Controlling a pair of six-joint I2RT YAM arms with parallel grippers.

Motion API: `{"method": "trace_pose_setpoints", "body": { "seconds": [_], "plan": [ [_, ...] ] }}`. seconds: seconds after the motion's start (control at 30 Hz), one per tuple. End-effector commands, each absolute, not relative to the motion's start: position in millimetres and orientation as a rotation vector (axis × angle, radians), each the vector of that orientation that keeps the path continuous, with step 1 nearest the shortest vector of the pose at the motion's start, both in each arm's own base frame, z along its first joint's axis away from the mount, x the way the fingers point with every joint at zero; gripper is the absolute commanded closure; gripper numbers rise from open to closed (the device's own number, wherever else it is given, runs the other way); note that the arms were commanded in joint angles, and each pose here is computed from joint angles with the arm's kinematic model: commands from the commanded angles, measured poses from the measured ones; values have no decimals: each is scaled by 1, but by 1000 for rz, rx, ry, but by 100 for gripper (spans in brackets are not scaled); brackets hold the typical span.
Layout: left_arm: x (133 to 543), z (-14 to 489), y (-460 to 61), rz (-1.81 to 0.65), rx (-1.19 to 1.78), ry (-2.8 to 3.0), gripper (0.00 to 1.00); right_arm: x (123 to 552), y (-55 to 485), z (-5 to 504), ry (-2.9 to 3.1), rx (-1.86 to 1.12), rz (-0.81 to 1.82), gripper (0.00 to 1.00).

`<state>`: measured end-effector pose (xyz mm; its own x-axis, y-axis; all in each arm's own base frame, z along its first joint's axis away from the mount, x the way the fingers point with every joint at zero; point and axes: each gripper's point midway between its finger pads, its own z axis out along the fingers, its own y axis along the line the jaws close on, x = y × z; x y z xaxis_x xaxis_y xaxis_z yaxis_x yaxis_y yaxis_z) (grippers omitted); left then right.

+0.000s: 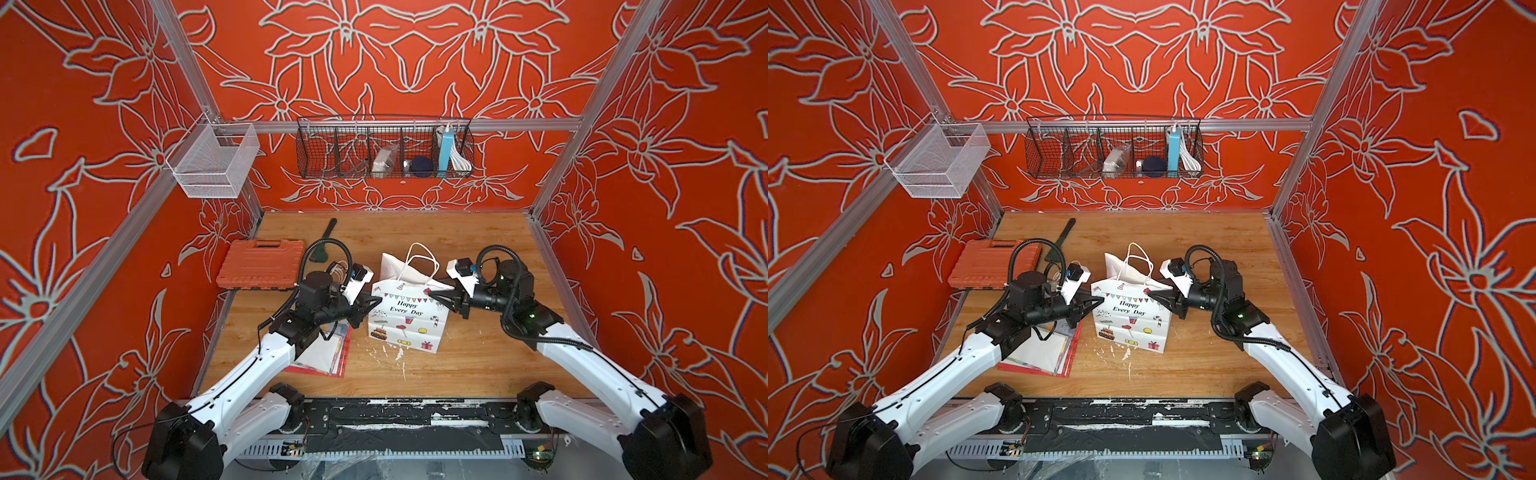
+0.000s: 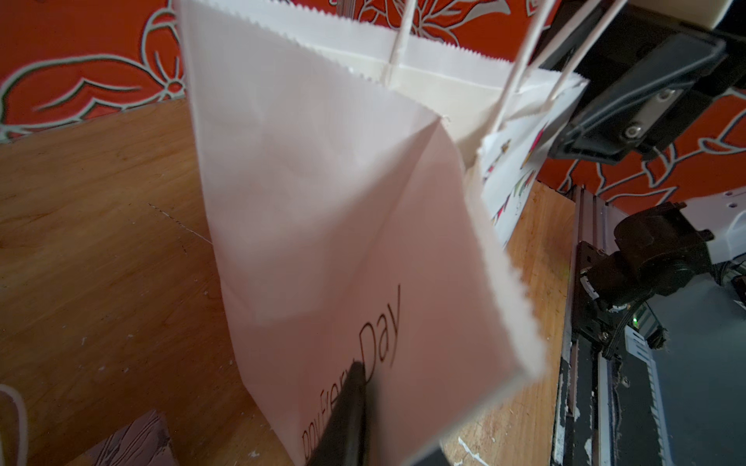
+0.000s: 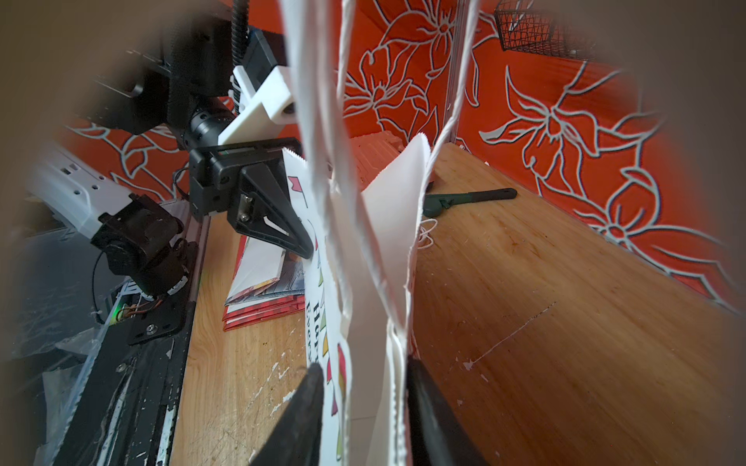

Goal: Put away the paper bag
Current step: Adjust the paper bag at the center of the board.

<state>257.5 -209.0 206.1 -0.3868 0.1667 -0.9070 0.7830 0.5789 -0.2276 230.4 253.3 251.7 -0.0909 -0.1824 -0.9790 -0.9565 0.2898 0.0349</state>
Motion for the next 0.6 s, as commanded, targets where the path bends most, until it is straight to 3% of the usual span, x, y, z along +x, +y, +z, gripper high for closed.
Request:
{"method": "trace_pose_setpoints", "body": {
  "seconds": [0.0,0.13,0.4,0.43,0.47,0.57],
  "plan": [
    [261,210,-209,-834,750,1858,84,228,256,248,1508,-1110,934,75],
    [261,216,-207,-823,741,1844,76,230,255,248,1511,-1102,921,100],
    [262,240,-190,-727,649,1793,31,227,250,265,1497,-1109,882,100],
    [260,245,-187,-709,638,1780,13,226,249,269,1491,-1111,870,100],
    [259,249,-184,-696,628,1770,5,225,247,273,1486,-1107,857,100],
    [250,266,-177,-667,625,1734,1,215,240,290,1462,-1118,825,100]
  ]
}}
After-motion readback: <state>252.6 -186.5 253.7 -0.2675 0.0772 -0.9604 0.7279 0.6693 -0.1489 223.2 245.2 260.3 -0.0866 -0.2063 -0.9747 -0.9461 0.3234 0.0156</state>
